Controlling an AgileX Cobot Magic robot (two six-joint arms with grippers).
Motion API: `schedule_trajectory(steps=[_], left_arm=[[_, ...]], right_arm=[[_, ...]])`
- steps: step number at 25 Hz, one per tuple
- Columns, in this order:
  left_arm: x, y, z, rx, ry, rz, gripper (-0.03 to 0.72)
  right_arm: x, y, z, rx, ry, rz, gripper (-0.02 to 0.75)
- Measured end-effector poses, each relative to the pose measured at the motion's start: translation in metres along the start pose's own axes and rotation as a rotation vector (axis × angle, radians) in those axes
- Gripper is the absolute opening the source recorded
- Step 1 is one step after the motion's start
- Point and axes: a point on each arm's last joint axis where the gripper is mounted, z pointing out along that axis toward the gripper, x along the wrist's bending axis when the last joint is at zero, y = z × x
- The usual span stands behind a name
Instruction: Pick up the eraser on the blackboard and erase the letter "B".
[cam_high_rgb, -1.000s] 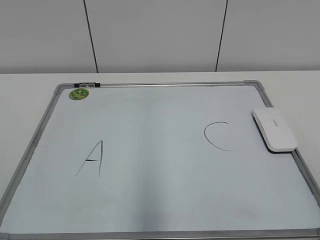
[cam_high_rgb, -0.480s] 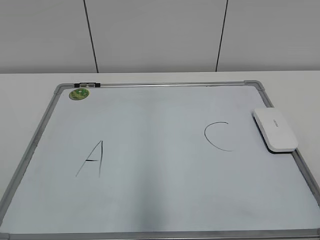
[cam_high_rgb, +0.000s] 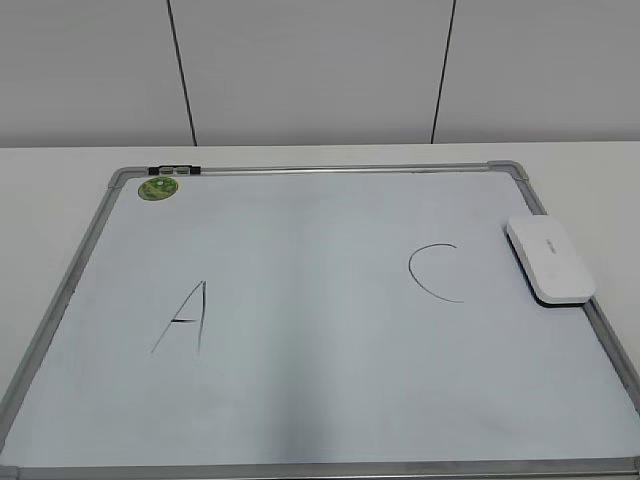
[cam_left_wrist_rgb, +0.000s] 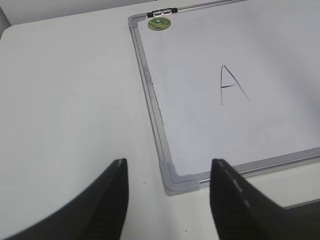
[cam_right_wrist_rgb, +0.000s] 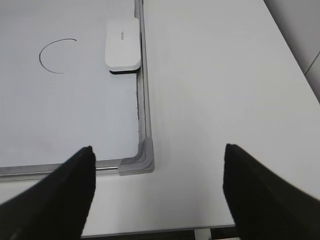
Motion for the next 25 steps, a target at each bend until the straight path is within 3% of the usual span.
schedule_trajectory(steps=[7,25], left_arm=[[0.0,0.0,0.0,0.0,0.0,0.0,0.384],[0.0,0.0,0.0,0.0,0.0,0.0,0.266]], right_arm=[[0.0,0.0,0.0,0.0,0.0,0.0,0.589],[0.0,-0.0002,0.0,0.002,0.0,0.0,0.589]])
